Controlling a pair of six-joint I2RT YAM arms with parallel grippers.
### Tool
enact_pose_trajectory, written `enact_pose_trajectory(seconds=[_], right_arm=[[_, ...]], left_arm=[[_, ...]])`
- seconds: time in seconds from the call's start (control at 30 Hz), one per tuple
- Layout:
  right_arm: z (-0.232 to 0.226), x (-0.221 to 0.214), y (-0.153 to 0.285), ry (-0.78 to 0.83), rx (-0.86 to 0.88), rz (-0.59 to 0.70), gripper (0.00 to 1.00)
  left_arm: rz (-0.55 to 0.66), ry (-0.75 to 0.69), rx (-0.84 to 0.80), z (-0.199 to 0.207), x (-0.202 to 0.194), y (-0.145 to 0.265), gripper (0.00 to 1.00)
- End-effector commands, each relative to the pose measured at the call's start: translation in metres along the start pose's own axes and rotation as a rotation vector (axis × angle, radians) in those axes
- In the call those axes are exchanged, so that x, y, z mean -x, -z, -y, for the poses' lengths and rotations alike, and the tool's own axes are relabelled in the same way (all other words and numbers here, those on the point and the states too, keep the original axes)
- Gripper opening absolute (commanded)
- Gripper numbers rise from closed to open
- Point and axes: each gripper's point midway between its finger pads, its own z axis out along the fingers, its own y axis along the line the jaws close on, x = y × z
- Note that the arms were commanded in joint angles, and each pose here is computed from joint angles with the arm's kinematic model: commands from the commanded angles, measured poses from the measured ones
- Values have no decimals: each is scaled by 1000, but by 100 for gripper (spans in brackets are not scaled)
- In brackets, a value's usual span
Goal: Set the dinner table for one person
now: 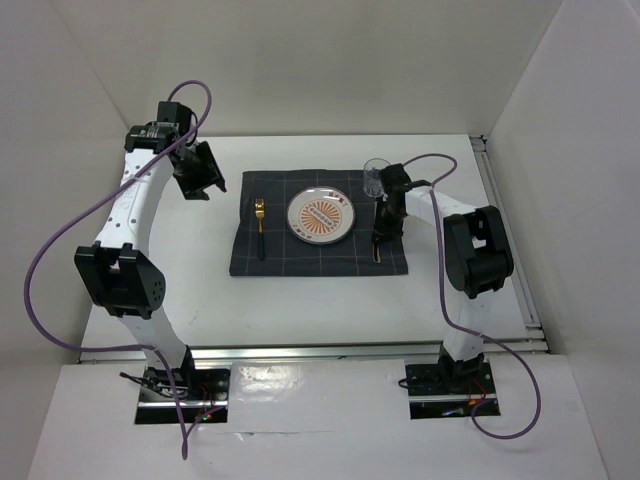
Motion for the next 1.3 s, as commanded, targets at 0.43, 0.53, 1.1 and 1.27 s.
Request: enact_pose_trajectory(seconds=[0.43,0.53,1.1,1.27], right_arm=[[-15,20,23,57,-54,97,58],[-17,18,29,73,-78,106,60],[95,46,207,-224,-191,459,100],[120,50,221,-309,-205,482,100]], left_arm=[[33,-25,-26,0,2,13,61],[33,-25,-26,0,2,13,61],[-32,-89,-87,8,-8,7,59],[-13,-84,-119,14,-4,11,59]])
